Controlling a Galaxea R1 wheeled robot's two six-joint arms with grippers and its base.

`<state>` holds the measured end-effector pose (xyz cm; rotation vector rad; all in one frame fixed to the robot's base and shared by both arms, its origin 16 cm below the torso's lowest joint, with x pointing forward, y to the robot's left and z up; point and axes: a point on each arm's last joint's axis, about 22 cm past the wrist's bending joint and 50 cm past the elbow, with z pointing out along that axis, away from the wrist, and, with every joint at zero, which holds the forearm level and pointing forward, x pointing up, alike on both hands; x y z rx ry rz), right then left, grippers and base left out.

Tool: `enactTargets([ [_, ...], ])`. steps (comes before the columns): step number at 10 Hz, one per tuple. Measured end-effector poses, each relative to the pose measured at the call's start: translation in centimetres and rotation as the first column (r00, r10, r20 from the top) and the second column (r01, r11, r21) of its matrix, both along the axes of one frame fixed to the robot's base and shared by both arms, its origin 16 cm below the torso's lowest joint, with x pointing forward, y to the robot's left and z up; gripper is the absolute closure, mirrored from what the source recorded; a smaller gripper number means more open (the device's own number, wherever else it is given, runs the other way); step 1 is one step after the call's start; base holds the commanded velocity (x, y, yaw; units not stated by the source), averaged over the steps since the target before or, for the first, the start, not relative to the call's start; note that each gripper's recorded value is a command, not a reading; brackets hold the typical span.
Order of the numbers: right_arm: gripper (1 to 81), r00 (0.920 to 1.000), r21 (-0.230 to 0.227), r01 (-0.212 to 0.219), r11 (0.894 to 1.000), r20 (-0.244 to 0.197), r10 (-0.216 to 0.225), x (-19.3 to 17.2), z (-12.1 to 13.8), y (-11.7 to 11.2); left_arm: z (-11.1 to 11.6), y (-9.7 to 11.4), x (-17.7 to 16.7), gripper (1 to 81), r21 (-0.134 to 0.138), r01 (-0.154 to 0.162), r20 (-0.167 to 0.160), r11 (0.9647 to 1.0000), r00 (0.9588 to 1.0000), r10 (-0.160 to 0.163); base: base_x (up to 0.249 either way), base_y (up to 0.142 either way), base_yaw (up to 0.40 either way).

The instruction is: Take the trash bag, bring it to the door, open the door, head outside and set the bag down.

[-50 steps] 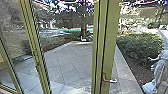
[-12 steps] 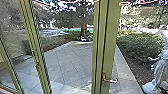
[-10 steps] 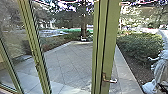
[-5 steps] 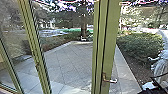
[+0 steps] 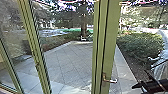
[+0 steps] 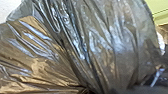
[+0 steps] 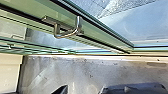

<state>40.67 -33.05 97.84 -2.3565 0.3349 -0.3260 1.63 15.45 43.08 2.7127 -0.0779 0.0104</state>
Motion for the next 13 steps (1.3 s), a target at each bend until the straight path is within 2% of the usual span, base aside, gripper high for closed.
enactTargets([
  [2,1.0,0.9999,-0.009,0.014,1.0,-0.003,-0.014,1.4,0.2,-0.3,-0.2,0.4,-0.1,81.1,0.012,-0.002,-0.003,0.9999,1.0,0.002,0.0,0.0,0.0],
  [5,1.0,0.9995,0.001,-0.023,1.0,-0.022,0.023,3.6,-0.5,2.7,-0.2,0.1,-0.3,81.1,0.01,-0.002,-0.005,1.0,1.0,0.002,0.0,0.0,0.0],
  [6,1.0,0.9994,-0.002,-0.024,1.0,-0.026,0.024,4.1,-0.8,2.9,-0.2,-0.1,-0.3,81.1,0.009,-0.002,-0.005,1.0,1.0,0.002,0.0,0.0,0.0],
  [8,1.0,0.9991,-0.002,-0.01,1.0,-0.042,0.01,5.5,-1.4,3.5,-0.1,-0.6,-0.3,81.1,0.003,-0.002,-0.005,1.0,1.0,0.002,0.0,0.0,0.0],
  [13,1.0,0.9985,0.007,0.019,1.0,-0.051,-0.019,8.6,-1.4,5.1,-0.3,-0.4,-0.3,81.1,0.012,-0.002,-0.005,0.9999,1.0,0.002,0.0,0.0,0.0],
])
